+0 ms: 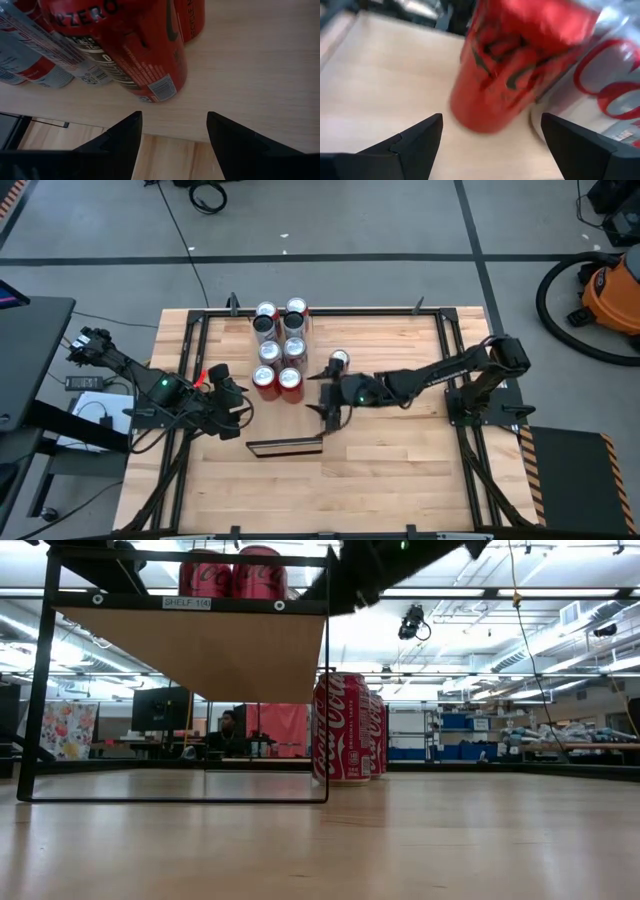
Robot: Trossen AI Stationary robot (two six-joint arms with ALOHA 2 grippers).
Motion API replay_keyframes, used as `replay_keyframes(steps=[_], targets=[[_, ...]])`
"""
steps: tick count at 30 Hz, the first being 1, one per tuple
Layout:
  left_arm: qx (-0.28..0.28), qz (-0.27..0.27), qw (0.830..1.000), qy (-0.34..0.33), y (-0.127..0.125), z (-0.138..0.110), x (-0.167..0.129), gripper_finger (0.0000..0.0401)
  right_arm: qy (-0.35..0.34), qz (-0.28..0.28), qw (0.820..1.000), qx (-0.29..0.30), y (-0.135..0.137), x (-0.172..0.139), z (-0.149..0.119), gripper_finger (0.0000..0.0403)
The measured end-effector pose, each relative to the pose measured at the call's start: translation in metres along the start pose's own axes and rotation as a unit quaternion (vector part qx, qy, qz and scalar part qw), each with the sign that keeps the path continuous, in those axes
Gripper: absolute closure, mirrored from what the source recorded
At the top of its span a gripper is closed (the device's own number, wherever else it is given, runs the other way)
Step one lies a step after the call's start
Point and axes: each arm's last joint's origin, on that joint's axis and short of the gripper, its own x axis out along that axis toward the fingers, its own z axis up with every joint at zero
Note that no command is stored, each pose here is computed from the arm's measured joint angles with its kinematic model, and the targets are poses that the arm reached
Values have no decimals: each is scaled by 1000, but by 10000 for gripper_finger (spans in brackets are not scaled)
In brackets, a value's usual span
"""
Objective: Place canned beverage on shelf
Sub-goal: Put the red and black soda can on the shelf and align it with the other red and black soda can
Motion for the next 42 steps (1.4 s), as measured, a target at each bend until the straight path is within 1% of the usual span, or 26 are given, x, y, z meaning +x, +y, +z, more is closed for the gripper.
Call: replay_keyframes(steps=[3, 7, 10, 16, 18, 22, 23, 24, 26, 28, 31, 33, 34, 39, 42], targets=[[0, 0, 1000, 0, 0, 0, 0, 168, -25, -31, 999, 24, 10, -5, 8, 55], [-4, -3, 1000, -5, -1, 1, 0, 168, -54, -66, 995, 43, 13, -6, 14, 55], [-6, -4, 1000, -8, -1, 2, 0, 168, -60, -75, 994, 58, 11, -3, 14, 55], [11, -4, 1000, -8, -1, 2, 0, 168, -44, -93, 993, 54, 7, 7, 7, 55], [9, -5, 1000, -10, -1, 2, 0, 168, -32, -116, 992, 41, 5, 7, 5, 55], [7, -7, 1000, -9, -1, 2, 0, 168, 7, -209, 978, 5, 3, -4, 6, 55], [6, -10, 1000, -7, -2, 2, 0, 168, 13, -225, 974, -3, 4, -8, 7, 55], [5, -12, 1000, -7, -2, 2, 0, 168, 12, -230, 973, -8, 6, -12, 10, 55], [5, -13, 1000, -6, -2, 2, 0, 168, 5, -219, 976, -13, 11, -16, 13, 55], [5, -13, 1000, -6, -2, 2, 0, 168, -3, -196, 981, -8, 18, -18, 14, 55], [1, -13, 1000, -6, -2, 2, 0, 168, -25, -124, 992, -3, 26, -19, 16, 55], [-1, -14, 1000, -6, -2, 2, 0, 168, -35, -79, 996, -4, 32, -20, 17, 55], [-3, -13, 1000, -6, -2, 2, 0, 168, -38, -66, 997, -4, 33, -20, 17, 55], [-3, -13, 1000, -6, -2, 2, 0, 168, -34, -56, 998, 23, 37, -14, 12, 55], [-5, -11, 1000, -8, -2, 2, 0, 168, -26, -52, 998, 22, 40, -5, 6, 55]])
